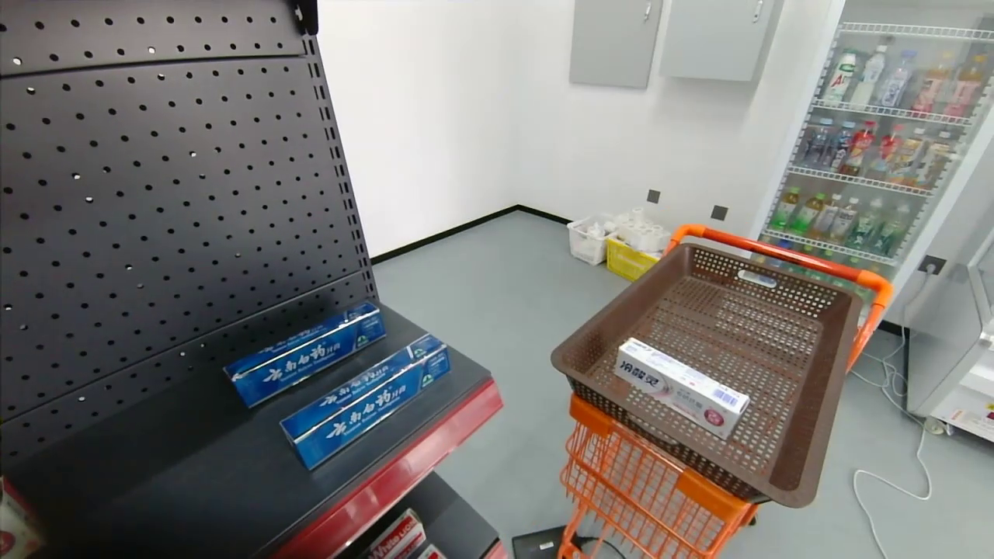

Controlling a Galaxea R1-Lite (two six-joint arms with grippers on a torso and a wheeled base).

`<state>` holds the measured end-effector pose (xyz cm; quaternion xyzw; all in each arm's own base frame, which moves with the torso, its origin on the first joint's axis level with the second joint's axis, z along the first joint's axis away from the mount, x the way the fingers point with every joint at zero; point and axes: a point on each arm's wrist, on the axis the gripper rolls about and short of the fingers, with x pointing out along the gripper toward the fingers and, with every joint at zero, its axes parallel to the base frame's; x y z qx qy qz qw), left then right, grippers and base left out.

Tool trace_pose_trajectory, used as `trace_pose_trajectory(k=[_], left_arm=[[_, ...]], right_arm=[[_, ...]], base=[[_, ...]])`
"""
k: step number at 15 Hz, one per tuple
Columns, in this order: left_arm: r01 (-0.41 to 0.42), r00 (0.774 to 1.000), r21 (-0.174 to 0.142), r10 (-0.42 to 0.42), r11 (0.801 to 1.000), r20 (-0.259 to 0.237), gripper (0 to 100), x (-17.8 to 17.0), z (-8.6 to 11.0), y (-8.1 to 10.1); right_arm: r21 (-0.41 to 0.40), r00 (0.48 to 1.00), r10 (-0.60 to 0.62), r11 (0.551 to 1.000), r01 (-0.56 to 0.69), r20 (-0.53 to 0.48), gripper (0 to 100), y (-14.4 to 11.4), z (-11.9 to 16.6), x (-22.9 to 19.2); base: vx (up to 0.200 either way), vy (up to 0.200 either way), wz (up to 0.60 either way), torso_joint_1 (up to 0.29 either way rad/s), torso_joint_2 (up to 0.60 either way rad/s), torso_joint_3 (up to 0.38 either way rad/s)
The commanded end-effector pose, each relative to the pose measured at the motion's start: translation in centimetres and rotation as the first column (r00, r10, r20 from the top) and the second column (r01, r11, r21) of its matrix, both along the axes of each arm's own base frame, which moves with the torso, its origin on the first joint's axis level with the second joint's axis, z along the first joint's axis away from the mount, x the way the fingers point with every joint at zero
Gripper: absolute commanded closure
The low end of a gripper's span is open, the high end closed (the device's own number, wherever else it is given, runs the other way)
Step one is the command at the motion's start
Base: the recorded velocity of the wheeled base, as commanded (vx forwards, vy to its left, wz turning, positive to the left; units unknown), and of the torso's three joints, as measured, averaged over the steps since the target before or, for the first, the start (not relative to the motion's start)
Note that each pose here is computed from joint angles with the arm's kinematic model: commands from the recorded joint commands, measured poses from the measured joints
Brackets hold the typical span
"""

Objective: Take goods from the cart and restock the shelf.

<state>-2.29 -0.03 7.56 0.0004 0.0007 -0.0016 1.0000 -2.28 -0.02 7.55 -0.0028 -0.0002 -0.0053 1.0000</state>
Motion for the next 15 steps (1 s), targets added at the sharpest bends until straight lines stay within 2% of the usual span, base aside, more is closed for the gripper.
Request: trace_pose_trajectory(k=[1,8,10,13,15], left_arm=[[-0.002,1.000,-0.001,0.002,1.000,0.000,0,0.00,0.00,0.00],[0.000,1.000,0.001,0.000,1.000,0.000,0,0.00,0.00,0.00],[0.005,1.000,0.016,-0.005,1.000,-0.002,0,0.01,-0.05,-0.01],[0.001,1.000,0.013,-0.001,1.000,-0.003,0,0.01,-0.06,0.00],[0.001,1.000,0.011,-0.001,1.000,-0.002,0,0.00,-0.02,-0.01]], right_arm=[[-0.001,1.000,0.000,1.000,0.000,0.000,0,0.00,0.00,0.00],[-0.002,1.000,0.001,1.000,-0.001,0.000,0,0.00,0.00,0.00],[-0.001,1.000,0.001,1.000,-0.001,0.000,0,0.00,0.00,0.00],[-0.001,1.000,0.001,1.000,-0.001,0.000,0,0.00,0.00,0.00],[-0.001,1.000,0.001,1.000,-0.001,0.000,0,0.00,0.00,0.00]], base=[[0.000,0.000,0.00,0.000,0.00,0.000],[0.000,0.000,0.00,0.000,0.00,0.000],[0.000,0.000,0.00,0.000,0.00,0.000],[-0.200,0.000,0.00,0.004,0.01,0.001],[0.000,0.000,0.00,0.000,0.00,0.000]])
